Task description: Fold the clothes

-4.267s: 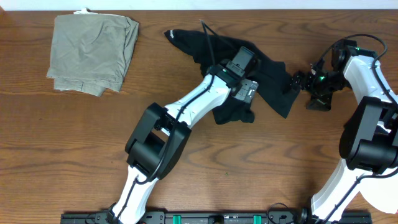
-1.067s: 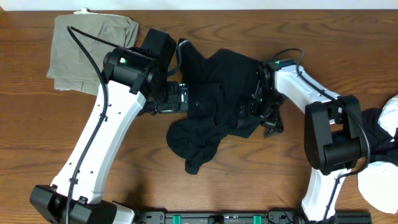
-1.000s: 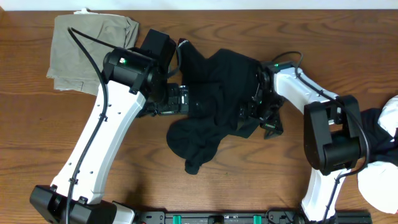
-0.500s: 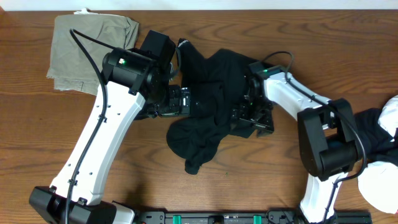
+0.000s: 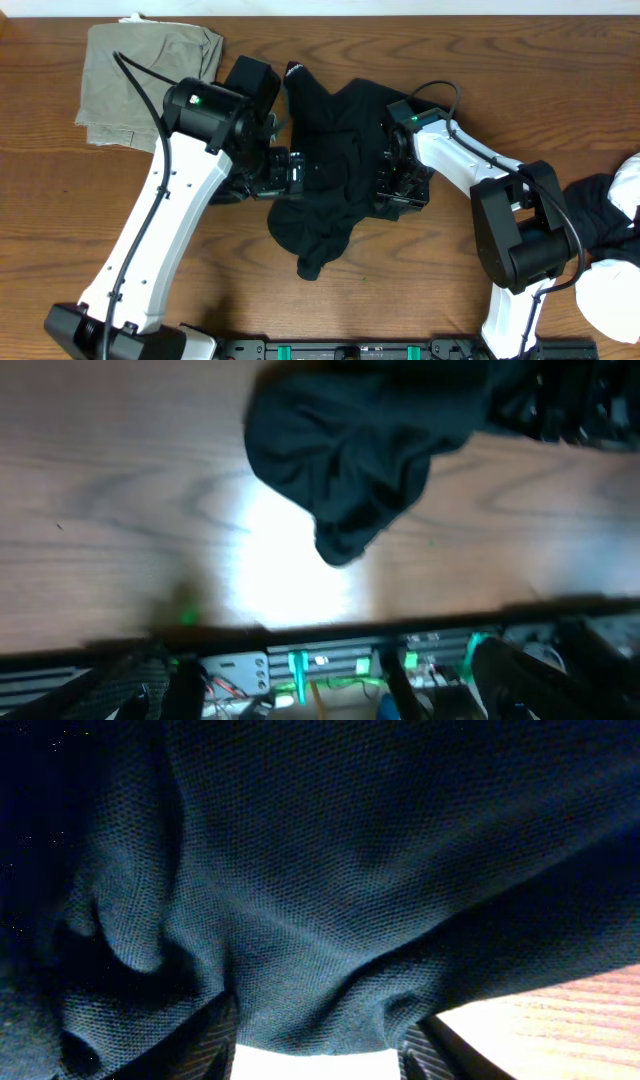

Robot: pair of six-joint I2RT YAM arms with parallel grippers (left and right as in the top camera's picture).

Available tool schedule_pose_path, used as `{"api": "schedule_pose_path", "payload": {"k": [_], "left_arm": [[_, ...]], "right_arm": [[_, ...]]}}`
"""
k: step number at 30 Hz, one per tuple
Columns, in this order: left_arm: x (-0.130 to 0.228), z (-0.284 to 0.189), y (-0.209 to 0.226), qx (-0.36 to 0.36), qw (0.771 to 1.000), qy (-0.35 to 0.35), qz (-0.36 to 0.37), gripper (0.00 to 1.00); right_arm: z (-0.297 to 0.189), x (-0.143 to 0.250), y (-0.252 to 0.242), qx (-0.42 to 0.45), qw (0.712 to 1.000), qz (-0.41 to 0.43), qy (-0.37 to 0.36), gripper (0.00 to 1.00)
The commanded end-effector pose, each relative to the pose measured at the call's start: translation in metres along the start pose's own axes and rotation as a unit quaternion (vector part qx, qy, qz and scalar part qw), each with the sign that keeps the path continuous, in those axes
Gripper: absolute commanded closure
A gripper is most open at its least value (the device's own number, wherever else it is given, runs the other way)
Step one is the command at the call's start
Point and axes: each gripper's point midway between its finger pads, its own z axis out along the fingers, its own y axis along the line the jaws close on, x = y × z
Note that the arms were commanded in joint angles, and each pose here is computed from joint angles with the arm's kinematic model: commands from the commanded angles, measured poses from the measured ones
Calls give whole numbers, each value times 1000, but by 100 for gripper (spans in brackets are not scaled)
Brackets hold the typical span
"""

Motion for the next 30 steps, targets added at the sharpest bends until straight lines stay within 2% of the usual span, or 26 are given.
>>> {"api": "schedule_pose_path", "payload": {"k": [1, 4, 5, 10, 13, 17, 23, 26, 30], "left_arm": [[14, -16, -9, 44, 999, -12, 16, 2], [25, -27, -11, 60, 998, -23, 14, 2], [29, -30, -11, 64, 998, -23, 11, 2], [49, -22, -4, 71, 997, -19, -12, 2], [56, 2, 2, 71, 997, -6, -37, 2], [72, 48, -2, 111, 992, 49, -47, 2], [81, 91, 12, 92, 990, 78, -71, 2], [81, 108, 28, 41, 994, 66, -77, 2], [82, 129, 21, 32, 997, 52, -37, 2]], "right_arm": [[17, 2, -5, 18, 1000, -8, 11, 64], [17, 0, -4, 16, 1000, -8, 8, 85], [16, 0, -4, 15, 1000, -7, 8, 88], [15, -4, -9, 13, 1000, 1, 7, 88], [13, -7, -13, 10, 1000, 10, 6, 88], [11, -10, -21, 9, 1000, 24, 8, 87], [8, -12, -30, 8, 999, 37, 11, 87], [7, -14, -33, 6, 999, 41, 10, 85], [6, -18, -33, 2, 999, 44, 4, 84]]}}
